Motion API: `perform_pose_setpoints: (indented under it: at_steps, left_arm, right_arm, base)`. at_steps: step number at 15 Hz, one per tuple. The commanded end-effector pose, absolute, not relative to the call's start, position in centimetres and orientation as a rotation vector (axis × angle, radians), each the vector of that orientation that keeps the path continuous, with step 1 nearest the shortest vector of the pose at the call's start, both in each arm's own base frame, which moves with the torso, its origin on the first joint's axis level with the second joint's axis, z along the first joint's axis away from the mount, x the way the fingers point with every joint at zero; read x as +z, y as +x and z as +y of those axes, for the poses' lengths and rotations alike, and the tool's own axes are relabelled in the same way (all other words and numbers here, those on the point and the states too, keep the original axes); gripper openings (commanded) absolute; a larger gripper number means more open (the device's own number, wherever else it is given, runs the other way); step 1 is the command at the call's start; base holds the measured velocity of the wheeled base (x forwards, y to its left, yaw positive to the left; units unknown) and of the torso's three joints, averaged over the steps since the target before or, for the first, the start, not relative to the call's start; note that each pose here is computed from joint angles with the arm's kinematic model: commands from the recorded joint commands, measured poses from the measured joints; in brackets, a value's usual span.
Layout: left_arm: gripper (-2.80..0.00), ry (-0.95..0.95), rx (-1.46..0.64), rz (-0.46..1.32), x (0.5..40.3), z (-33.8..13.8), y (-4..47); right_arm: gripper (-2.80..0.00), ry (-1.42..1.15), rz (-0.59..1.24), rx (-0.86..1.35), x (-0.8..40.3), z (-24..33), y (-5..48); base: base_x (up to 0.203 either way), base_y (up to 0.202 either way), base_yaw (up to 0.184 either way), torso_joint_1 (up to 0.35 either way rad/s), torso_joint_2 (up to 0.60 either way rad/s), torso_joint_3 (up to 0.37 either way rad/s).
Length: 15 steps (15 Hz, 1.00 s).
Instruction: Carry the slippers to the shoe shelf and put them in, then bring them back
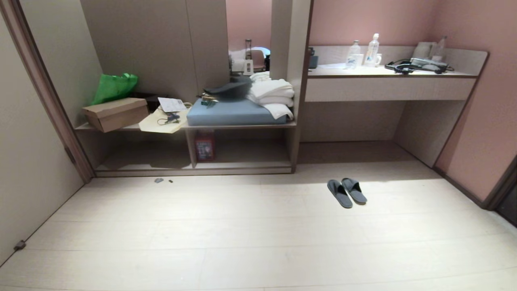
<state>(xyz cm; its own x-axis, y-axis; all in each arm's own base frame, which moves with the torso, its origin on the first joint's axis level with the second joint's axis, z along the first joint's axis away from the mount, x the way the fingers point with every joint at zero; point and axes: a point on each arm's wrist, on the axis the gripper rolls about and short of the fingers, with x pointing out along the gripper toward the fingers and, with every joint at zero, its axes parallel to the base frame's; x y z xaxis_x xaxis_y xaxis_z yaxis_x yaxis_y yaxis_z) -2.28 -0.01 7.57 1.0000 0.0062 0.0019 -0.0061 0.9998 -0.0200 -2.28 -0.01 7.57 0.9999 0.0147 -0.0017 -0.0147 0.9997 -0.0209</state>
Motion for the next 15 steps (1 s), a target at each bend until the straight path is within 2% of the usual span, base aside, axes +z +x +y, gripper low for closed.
perform_pose_setpoints:
  at_steps: [1,15]
  left_arm:
    - [-2.80,-0.020,0.006,-0.003,7.58,-0.01,-2.28]
    - [-2.80,-0.020,0.006,-0.003,7.58,-0.01,-2.28]
  right_arm:
    - [-2.80,-0.021,0.003,0.015,7.56,-0.01,-2.27]
    - [-2.80,-0.021,0.003,0.016,7.58,-0.01,-2.27]
  base:
    - [-0.198,0.000,-0.002,0.001,0.00,0.004]
    - [-0.192,0.000,-0.001,0.003,0.00,0.001]
